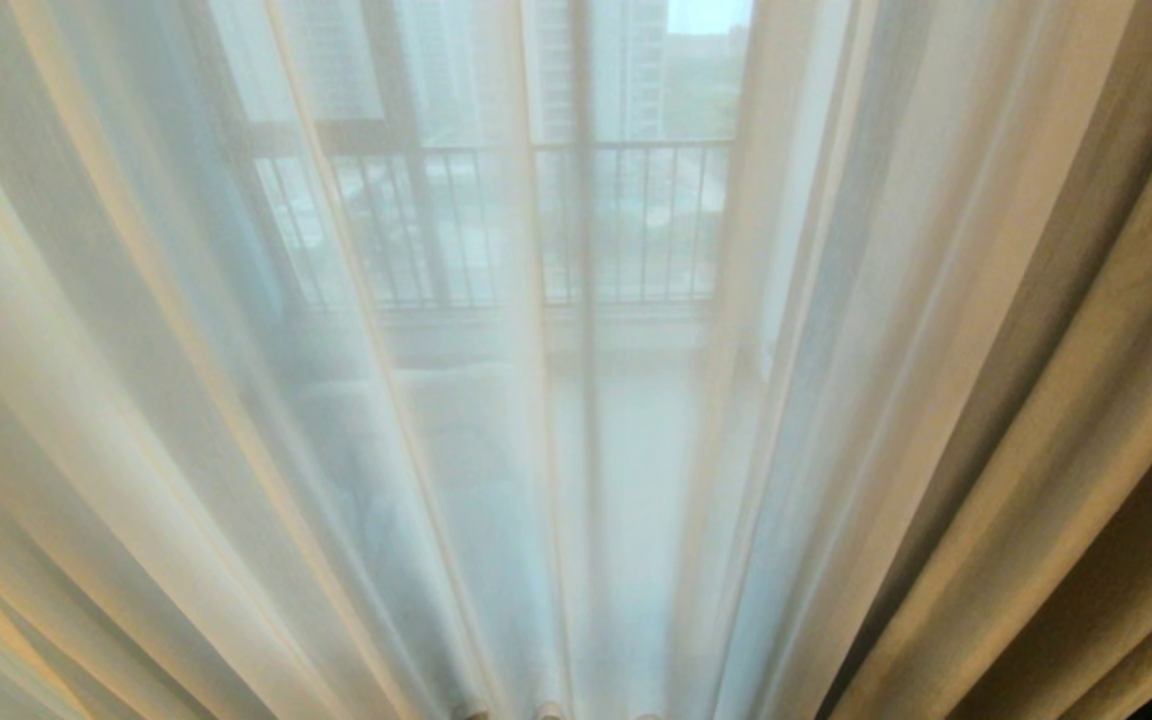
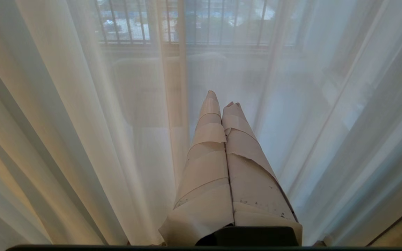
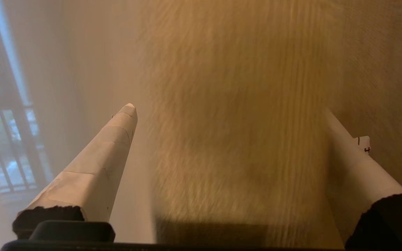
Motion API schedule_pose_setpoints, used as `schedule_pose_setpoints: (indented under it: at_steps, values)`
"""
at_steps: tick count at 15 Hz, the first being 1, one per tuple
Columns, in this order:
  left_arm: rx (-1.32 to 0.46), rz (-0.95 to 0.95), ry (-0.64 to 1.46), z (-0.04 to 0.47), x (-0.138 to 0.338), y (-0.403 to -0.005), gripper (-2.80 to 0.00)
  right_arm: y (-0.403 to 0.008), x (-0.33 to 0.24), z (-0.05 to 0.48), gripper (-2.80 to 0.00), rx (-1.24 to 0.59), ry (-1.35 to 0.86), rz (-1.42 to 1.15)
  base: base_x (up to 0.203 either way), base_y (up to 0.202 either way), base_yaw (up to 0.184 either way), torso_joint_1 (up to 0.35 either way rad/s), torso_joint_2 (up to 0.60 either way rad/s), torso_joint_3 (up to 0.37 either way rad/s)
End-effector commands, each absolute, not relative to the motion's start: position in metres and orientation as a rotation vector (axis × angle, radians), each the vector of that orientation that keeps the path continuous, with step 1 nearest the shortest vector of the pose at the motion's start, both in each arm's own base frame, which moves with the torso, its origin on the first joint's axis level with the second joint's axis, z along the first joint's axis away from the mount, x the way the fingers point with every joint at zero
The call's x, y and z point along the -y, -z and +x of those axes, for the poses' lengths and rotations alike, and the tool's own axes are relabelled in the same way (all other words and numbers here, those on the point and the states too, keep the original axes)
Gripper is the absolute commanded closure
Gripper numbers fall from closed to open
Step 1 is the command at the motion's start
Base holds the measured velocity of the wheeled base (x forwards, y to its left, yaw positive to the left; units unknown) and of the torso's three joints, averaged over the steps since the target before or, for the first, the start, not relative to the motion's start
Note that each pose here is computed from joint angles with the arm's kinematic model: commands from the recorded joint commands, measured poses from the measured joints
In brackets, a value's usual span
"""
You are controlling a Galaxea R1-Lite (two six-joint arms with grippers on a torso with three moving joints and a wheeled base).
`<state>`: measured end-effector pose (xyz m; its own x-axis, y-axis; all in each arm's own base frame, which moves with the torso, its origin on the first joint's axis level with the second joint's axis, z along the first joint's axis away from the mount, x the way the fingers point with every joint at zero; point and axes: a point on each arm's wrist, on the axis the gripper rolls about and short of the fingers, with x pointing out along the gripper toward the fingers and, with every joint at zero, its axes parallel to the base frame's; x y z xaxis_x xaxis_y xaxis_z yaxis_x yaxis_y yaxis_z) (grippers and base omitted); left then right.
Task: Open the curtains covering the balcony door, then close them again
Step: Close the outer curtains on both sides
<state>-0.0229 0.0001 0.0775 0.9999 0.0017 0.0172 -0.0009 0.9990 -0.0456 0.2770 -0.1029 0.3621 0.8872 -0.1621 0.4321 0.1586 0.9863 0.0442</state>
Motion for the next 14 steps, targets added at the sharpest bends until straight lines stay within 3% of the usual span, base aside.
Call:
schedule_pose_setpoints:
  at_steps: [1, 7, 8, 14]
  values:
    - [0.018, -0.046, -0.003, -0.023, 0.000, -0.078, 0.00, -0.356, 0.113, 0.303, -2.80, 0.441, 0.165, 0.014, 0.000, 0.000, 0.000, 0.000, 0.00, 0.000]
    - [0.018, -0.046, -0.003, -0.023, 0.000, -0.078, 0.00, -0.357, 0.120, 0.323, -2.80, 0.465, 0.163, 0.006, 0.000, 0.000, 0.000, 0.000, 0.00, 0.000]
    - [0.018, -0.046, -0.004, -0.023, 0.000, -0.078, 0.00, -0.357, 0.121, 0.323, 0.00, 0.476, 0.162, 0.004, 0.000, 0.000, 0.000, 0.000, 0.00, 0.000]
    - [0.019, -0.046, -0.004, -0.023, 0.000, -0.078, 0.00, -0.367, 0.115, 0.317, 0.00, 0.522, 0.076, 0.016, 0.000, 0.000, 0.000, 0.000, 0.00, 0.000]
